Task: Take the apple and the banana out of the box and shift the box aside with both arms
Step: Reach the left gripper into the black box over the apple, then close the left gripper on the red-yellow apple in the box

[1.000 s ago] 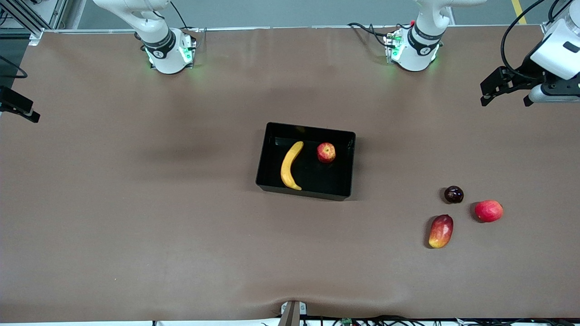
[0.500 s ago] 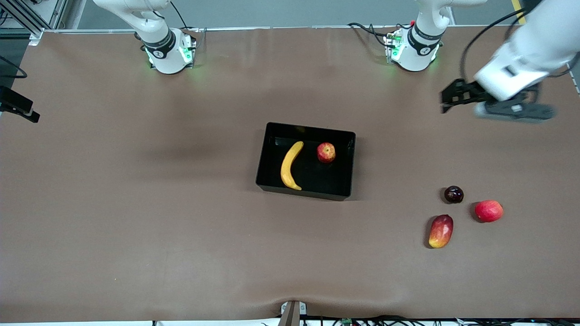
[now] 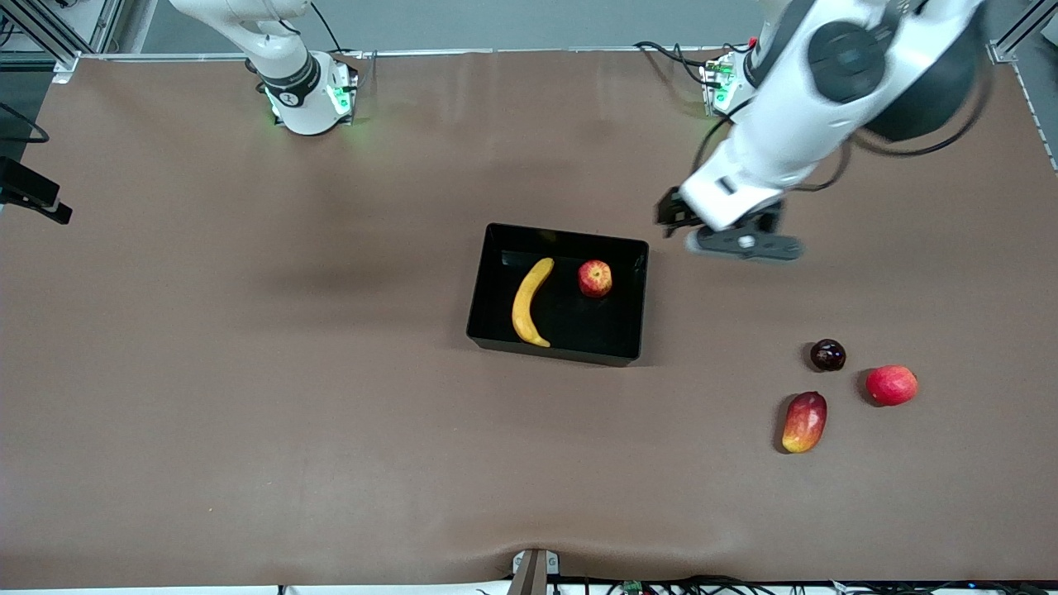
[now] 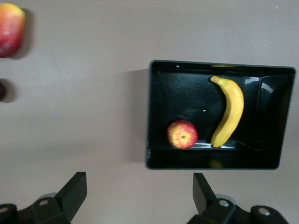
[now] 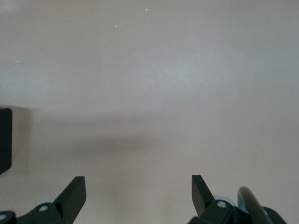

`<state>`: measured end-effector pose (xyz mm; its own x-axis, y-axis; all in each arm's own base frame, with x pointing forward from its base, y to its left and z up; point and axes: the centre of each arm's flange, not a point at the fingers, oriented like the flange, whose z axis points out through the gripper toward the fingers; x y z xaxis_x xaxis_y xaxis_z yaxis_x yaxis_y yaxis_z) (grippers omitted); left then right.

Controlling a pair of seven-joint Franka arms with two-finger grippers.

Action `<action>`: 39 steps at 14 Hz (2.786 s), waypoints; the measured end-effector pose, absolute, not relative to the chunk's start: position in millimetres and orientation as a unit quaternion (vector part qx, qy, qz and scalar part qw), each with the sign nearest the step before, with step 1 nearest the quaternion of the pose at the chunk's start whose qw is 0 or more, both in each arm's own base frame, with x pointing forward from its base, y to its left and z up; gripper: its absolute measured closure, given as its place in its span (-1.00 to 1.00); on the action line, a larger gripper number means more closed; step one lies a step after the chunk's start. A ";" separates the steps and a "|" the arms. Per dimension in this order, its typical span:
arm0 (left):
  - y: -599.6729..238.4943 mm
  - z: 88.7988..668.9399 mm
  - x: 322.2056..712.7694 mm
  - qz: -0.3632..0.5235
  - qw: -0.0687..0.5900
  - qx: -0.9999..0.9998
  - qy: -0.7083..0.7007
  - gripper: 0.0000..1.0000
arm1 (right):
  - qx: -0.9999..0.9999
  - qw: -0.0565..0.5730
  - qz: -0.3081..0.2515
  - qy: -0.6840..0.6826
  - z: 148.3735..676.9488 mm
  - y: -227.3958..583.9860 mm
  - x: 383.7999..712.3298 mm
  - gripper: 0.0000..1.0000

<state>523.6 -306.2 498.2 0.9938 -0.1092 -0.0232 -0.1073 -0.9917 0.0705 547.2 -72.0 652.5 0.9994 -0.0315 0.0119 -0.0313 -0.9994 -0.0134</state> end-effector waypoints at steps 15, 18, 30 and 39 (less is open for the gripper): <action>-418.9 256.2 479.9 -0.031 -0.003 0.999 -0.027 -1.00 | -1.000 0.007 -0.007 0.009 652.7 -65.0 548.3 -1.00; -417.4 242.8 472.3 -0.035 -0.010 0.999 -0.035 -1.00 | -1.000 0.007 -0.007 0.011 652.7 -66.5 548.1 -1.00; -419.0 210.3 471.0 -0.030 -0.015 0.998 -0.057 -0.36 | -1.000 0.007 -0.007 0.010 652.6 -66.3 548.3 -1.00; -423.3 331.5 516.0 0.013 -0.034 0.999 -0.037 -0.36 | -1.000 0.005 -0.015 0.011 653.6 -67.5 550.1 -1.00</action>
<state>516.0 -423.3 331.5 0.9969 -0.0752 0.0226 -0.0734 -0.9949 -0.0696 550.1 -67.5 653.6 0.9993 -0.0222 0.0289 -0.0219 -0.9997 -0.0110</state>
